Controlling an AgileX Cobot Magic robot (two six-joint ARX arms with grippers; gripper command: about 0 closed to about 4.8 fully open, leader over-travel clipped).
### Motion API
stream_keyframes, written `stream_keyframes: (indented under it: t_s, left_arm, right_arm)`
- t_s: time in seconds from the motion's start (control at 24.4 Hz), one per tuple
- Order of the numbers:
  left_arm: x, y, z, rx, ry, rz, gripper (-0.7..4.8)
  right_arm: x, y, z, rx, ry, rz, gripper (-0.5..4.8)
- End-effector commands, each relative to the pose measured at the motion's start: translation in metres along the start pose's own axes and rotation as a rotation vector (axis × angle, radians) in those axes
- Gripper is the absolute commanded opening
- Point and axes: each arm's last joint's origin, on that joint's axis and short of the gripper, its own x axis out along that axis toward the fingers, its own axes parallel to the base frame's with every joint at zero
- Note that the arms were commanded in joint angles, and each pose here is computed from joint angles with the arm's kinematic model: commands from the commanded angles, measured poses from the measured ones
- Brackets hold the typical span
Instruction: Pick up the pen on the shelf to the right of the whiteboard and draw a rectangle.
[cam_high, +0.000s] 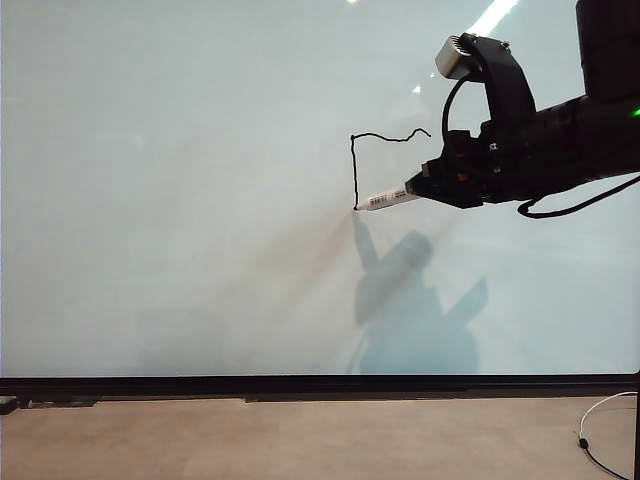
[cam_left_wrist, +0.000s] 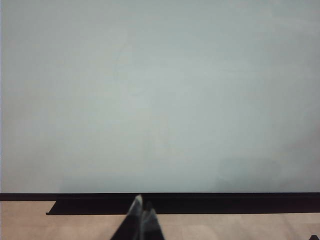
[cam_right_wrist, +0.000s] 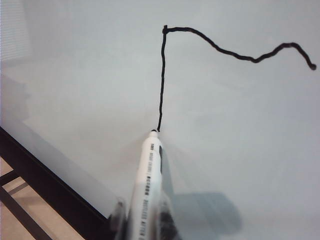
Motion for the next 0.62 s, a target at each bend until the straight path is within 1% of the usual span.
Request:
stream_keyframes:
  t_s: [0.04,0.62]
  left_arm:
    - [-0.0002,-0.0001,0.0016,0.005,-0.009,-0.004,-0.04]
    - [-0.0002,-0.0001,0.0015,0.005,-0.008,-0.004,-0.05]
  right_arm:
    - [0.0006,-0.001,0.0038,-0.004,-0.022,-0.022,-0.06]
    - [-0.0008,-0.003,0.0044,-0.01,-0.019,-0.054,-0.06]
